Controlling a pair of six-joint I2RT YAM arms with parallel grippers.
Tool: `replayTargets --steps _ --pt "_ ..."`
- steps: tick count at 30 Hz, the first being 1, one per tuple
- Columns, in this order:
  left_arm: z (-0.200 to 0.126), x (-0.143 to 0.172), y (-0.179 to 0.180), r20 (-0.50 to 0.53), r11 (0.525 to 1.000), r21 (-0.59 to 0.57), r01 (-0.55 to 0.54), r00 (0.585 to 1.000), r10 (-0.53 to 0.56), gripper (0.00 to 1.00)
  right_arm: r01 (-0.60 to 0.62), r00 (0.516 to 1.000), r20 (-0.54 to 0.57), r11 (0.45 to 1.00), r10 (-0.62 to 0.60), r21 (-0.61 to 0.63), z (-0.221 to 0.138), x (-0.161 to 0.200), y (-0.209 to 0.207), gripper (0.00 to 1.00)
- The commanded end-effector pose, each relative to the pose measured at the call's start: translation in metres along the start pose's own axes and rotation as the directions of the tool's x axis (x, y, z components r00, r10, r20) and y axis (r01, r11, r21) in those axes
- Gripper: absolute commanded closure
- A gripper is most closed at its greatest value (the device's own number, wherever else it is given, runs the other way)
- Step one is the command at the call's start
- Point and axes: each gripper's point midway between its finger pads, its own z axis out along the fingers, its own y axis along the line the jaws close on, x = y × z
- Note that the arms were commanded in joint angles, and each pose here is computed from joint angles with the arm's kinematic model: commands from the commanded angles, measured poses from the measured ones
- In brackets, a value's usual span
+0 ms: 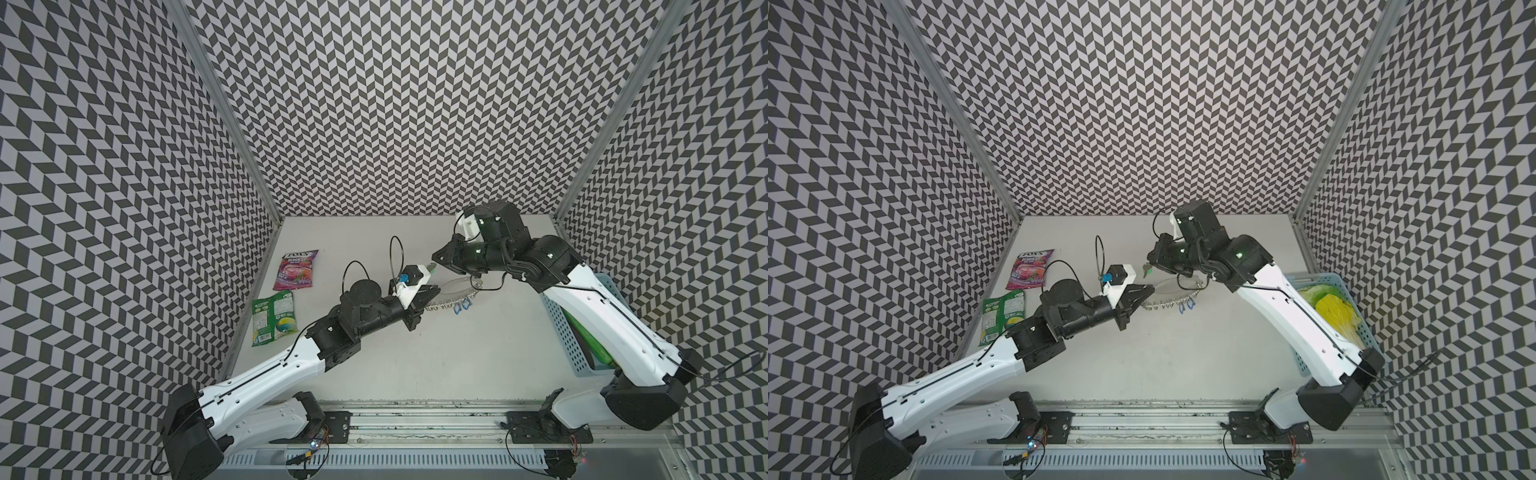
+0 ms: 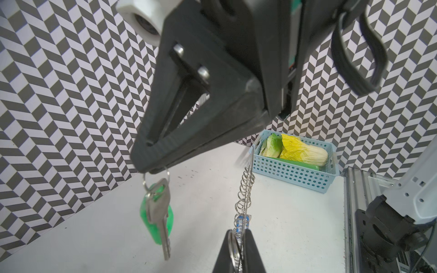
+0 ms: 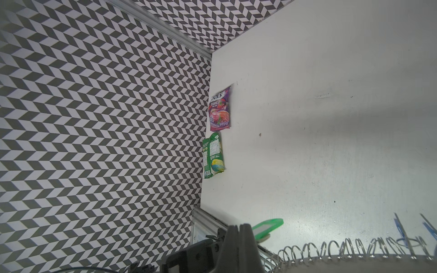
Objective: Attach keys to a key ring
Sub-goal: Insert the key onto the keyring.
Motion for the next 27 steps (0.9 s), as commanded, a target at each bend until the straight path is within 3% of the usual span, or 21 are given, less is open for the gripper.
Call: replayTargets --steps 1,15,27 --pt "-0.001 -0.036 0.003 0.111 1.0 -0.016 0.008 0.994 -0.006 1.0 0.038 0.996 0.08 0.999 -0.037 -0.012 -0.017 -0.009 0.007 1.0" --pt "0.004 -0.044 -0.005 0.143 0.997 0.052 0.05 0.988 -0.057 1.0 0.156 0.981 0.122 0.988 -0.154 -0.01 -0.014 -0.007 0.012 1.0" --pt "-0.004 -0.054 -0.022 0.152 0.964 0.22 0.151 0.971 -0.187 1.0 0.232 0.958 0.175 0.973 -0.226 -0.012 -0.021 -0.012 0.017 1.0"
